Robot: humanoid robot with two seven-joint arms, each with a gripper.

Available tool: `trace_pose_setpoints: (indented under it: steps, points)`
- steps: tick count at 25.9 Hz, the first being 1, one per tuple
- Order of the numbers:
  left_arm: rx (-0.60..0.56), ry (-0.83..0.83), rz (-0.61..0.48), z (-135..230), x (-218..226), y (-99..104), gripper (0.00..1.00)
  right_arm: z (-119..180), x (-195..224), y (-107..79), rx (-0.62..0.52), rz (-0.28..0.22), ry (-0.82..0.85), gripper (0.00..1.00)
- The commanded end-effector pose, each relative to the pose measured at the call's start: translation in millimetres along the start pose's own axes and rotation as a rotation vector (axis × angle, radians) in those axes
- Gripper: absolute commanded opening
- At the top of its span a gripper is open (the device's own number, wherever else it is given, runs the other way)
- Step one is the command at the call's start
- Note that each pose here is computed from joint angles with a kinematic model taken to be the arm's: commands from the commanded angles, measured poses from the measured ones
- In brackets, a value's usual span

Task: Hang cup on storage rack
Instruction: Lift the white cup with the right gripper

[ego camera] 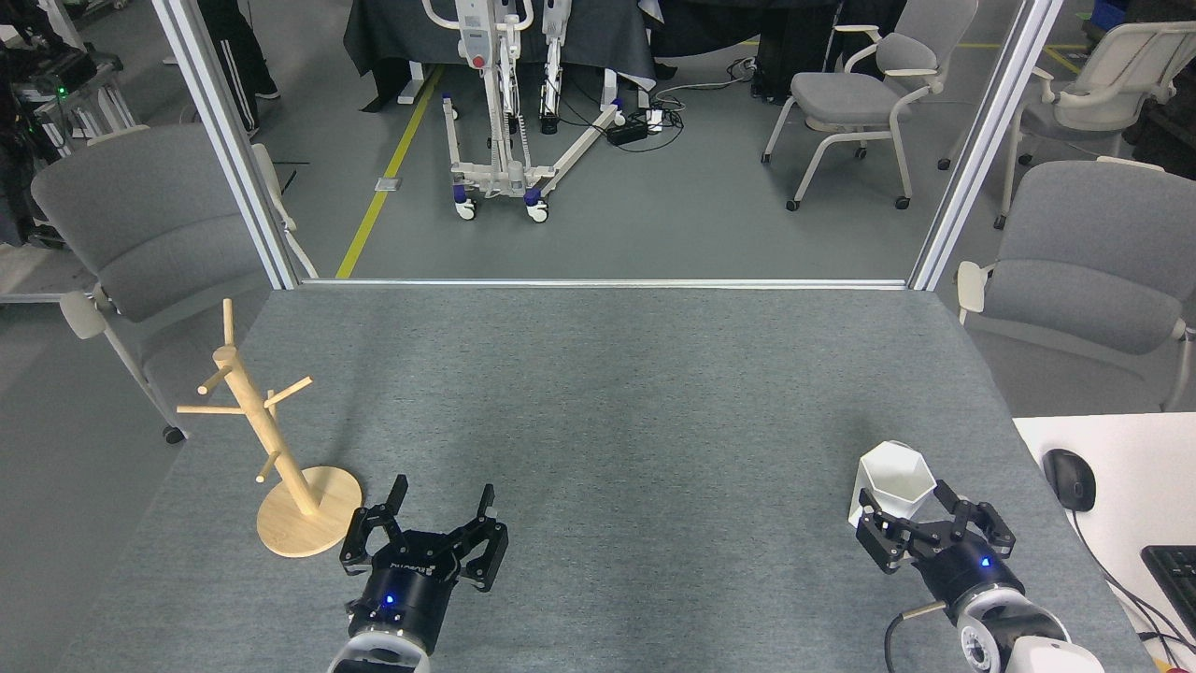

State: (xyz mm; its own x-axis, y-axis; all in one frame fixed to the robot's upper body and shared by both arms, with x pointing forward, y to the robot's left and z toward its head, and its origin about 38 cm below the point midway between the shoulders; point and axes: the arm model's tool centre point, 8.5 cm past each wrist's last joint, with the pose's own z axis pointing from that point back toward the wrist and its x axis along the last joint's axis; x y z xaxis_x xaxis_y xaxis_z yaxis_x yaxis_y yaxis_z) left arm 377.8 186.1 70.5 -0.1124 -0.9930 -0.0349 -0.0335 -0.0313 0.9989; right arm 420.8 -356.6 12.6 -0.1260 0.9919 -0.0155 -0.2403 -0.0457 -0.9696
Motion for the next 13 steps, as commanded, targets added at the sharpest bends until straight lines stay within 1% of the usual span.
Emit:
trace_pose_setpoints:
  steps: [1, 3, 6, 11, 13]
  points:
    - [-0.003, 0.0, 0.0, -0.2, 0.0, -1.2, 0.99, -0.9, -0.3, 2.1, 0.01, -0.004, 0.001, 0.99]
    - [-0.005, 0.0, 0.0, -0.6, 0.1, -1.7, 0.99, -0.6, -0.9, 3.6, 0.014, -0.006, 0.002, 0.99]
    - [-0.006, -0.001, 0.001, -0.6, 0.1, -2.2, 0.99, -2.3, -0.6, 1.1, 0.009, -0.005, 0.001, 0.99]
    - [-0.012, -0.001, 0.001, -0.4, 0.3, -4.3, 0.99, -2.8, -0.7, 4.3, 0.018, -0.012, 0.003, 0.99]
    - [-0.015, -0.001, 0.001, -0.4, 0.3, -5.0, 0.99, -6.4, -1.9, 0.0, 0.013, -0.013, 0.004, 0.99]
